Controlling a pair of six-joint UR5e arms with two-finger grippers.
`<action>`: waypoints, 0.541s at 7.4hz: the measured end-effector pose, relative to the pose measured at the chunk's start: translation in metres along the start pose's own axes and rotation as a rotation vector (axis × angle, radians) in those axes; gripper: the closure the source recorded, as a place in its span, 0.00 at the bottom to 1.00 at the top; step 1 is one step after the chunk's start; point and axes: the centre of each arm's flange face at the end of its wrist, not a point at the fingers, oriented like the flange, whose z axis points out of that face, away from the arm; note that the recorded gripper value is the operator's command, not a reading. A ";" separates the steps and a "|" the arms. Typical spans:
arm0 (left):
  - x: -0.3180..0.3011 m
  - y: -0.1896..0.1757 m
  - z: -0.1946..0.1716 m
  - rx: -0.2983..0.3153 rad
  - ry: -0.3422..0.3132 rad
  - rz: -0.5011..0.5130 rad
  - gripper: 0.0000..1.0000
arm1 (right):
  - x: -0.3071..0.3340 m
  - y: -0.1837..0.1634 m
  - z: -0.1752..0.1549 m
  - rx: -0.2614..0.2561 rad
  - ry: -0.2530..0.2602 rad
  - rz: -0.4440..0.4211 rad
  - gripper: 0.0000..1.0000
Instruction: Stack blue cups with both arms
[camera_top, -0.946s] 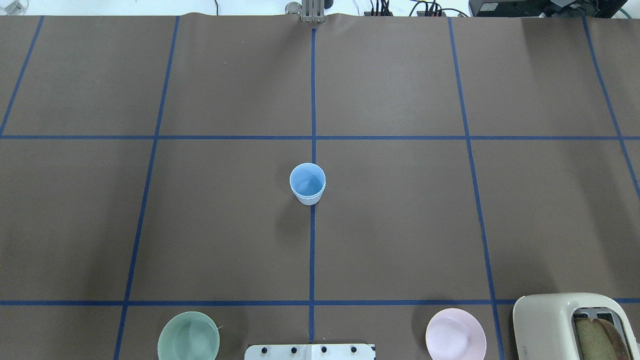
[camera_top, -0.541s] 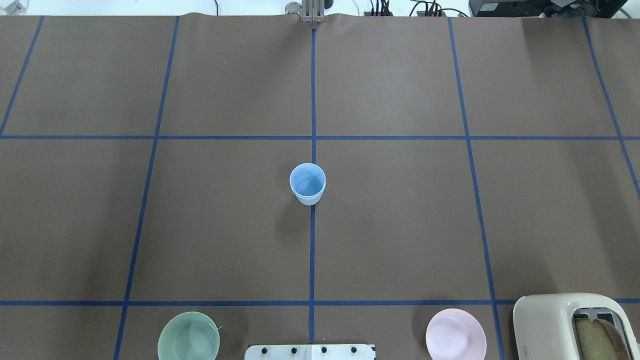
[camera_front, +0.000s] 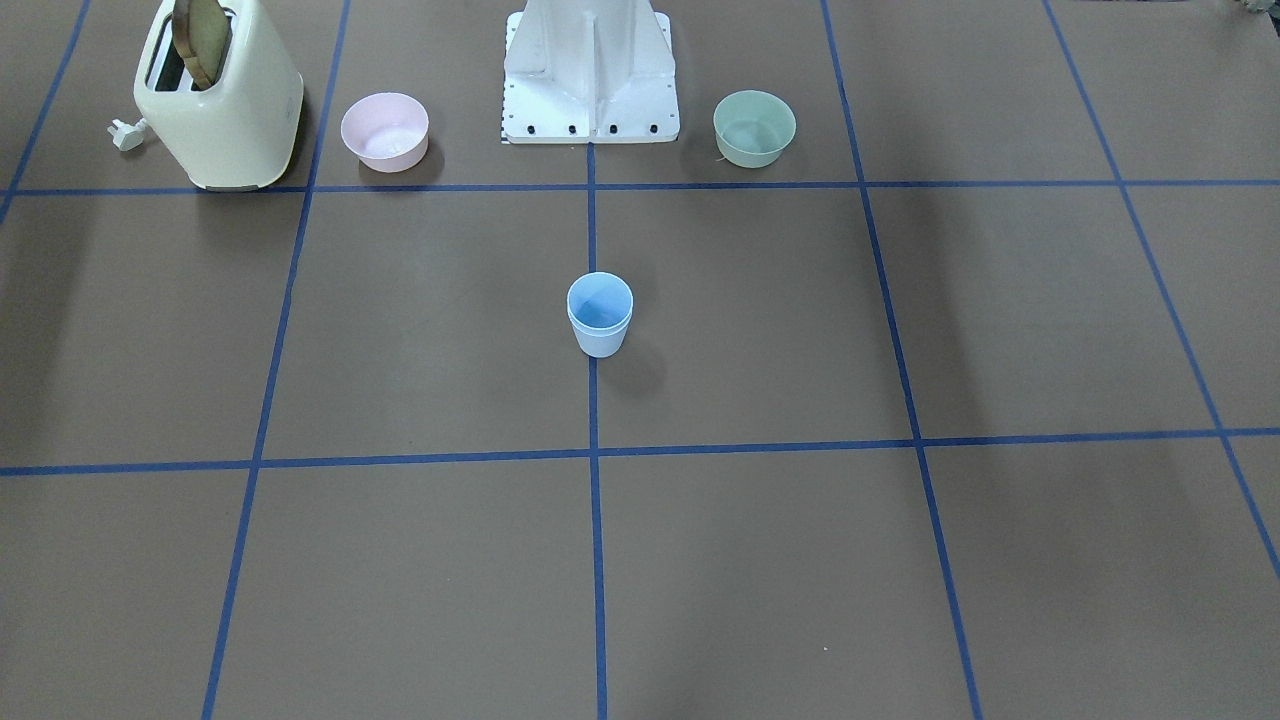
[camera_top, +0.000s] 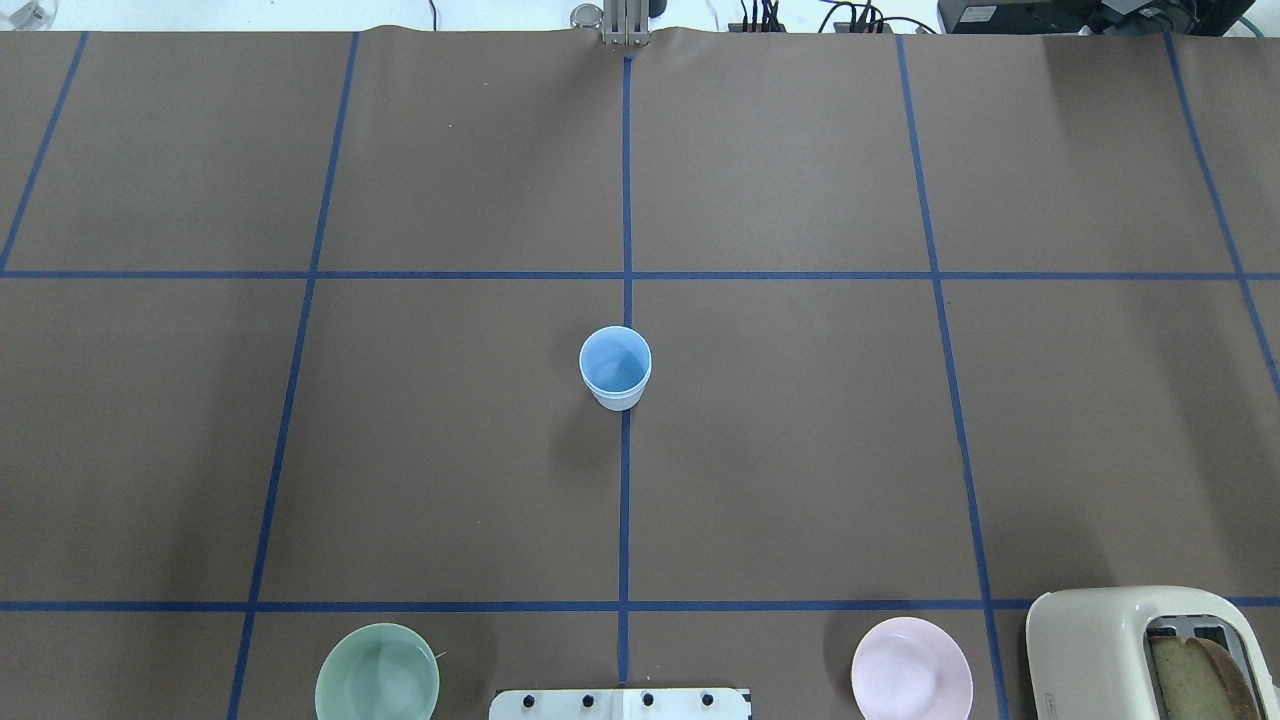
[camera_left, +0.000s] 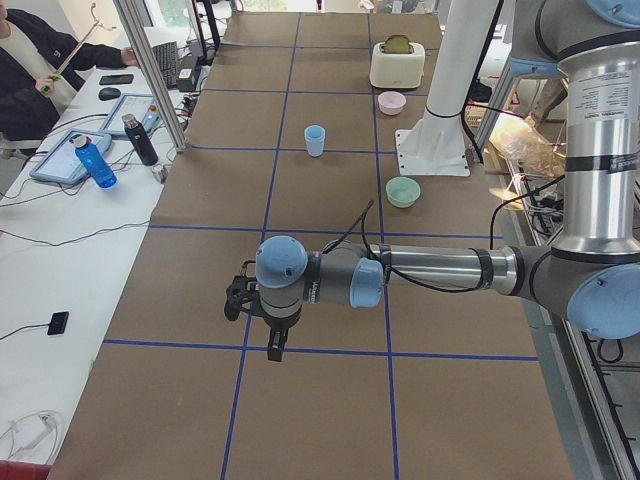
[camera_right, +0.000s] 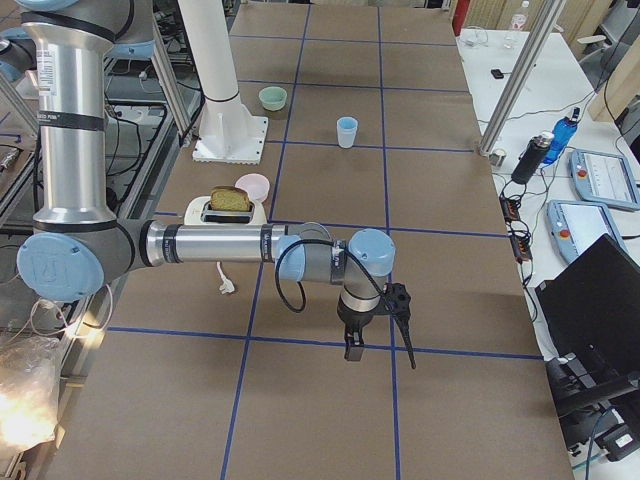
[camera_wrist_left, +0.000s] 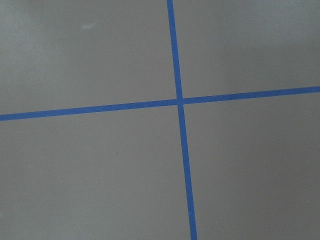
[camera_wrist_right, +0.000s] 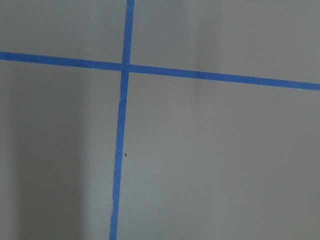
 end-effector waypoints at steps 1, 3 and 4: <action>0.000 0.000 0.000 0.000 -0.005 0.001 0.02 | 0.000 0.000 0.001 -0.002 -0.002 0.002 0.00; -0.003 0.000 0.000 -0.001 -0.035 0.000 0.02 | 0.001 0.001 0.002 -0.004 -0.005 0.003 0.00; -0.004 0.000 -0.001 0.000 -0.049 0.001 0.02 | 0.001 0.001 0.002 -0.004 -0.005 0.004 0.00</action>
